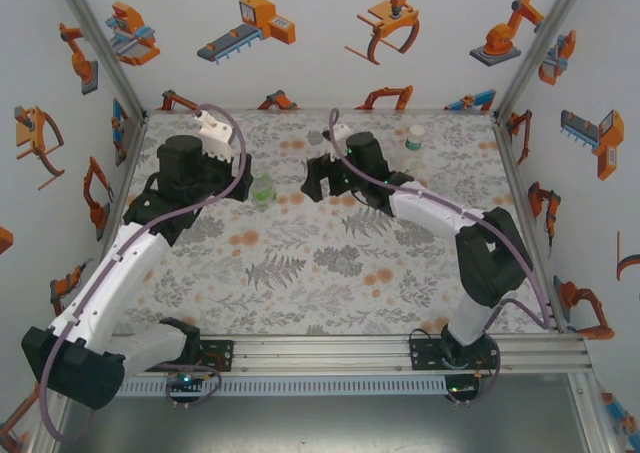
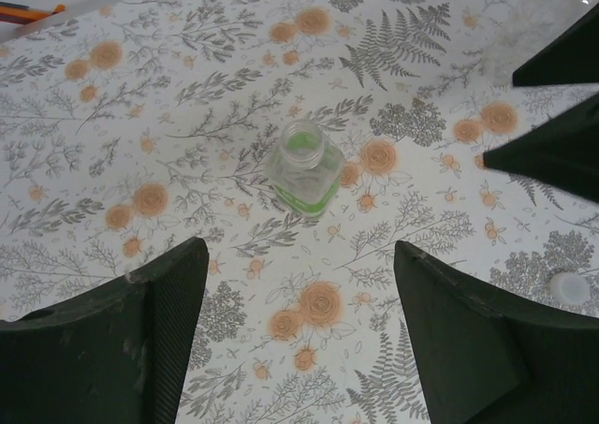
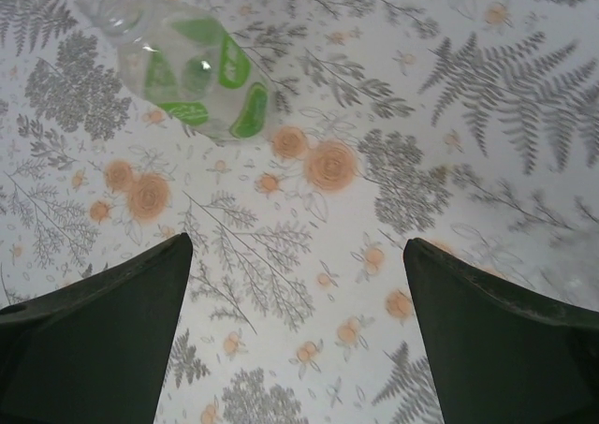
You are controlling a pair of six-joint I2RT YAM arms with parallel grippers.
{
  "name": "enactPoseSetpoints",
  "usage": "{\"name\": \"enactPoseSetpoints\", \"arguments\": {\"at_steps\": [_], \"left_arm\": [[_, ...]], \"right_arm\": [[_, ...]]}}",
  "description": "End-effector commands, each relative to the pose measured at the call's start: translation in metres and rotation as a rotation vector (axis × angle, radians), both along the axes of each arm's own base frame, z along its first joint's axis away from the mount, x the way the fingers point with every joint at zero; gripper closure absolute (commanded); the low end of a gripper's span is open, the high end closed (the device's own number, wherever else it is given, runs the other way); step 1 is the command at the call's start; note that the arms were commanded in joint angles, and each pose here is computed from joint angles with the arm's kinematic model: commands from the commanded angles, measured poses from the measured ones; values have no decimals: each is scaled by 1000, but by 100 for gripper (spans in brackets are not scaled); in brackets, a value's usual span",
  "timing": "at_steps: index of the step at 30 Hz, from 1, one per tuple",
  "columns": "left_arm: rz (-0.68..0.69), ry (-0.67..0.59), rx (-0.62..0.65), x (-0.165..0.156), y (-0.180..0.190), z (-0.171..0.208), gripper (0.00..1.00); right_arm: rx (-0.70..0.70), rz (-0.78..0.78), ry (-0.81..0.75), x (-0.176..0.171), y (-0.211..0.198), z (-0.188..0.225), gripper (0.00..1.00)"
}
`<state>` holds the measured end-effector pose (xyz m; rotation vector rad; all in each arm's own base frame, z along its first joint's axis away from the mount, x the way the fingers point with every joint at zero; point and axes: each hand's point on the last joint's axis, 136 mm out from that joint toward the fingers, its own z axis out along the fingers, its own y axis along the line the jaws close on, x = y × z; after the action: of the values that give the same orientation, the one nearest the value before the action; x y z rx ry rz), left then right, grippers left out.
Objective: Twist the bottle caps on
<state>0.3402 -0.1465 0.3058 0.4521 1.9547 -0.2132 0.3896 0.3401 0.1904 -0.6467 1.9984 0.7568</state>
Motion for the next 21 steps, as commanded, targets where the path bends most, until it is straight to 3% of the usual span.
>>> {"name": "enactPoseSetpoints", "arguments": {"at_steps": [1,13,21], "left_arm": [[-10,19,-10,-10,5,-5,25],[-20,2,8,-14,10,-28,20],[-38,13,-17,-15,7,-28,20]], "right_arm": [[141,10,-266,3,27,50,16],[194,-49,-272,3,94,11,15],[185,-93,-271,24,117,-8,14]]}}
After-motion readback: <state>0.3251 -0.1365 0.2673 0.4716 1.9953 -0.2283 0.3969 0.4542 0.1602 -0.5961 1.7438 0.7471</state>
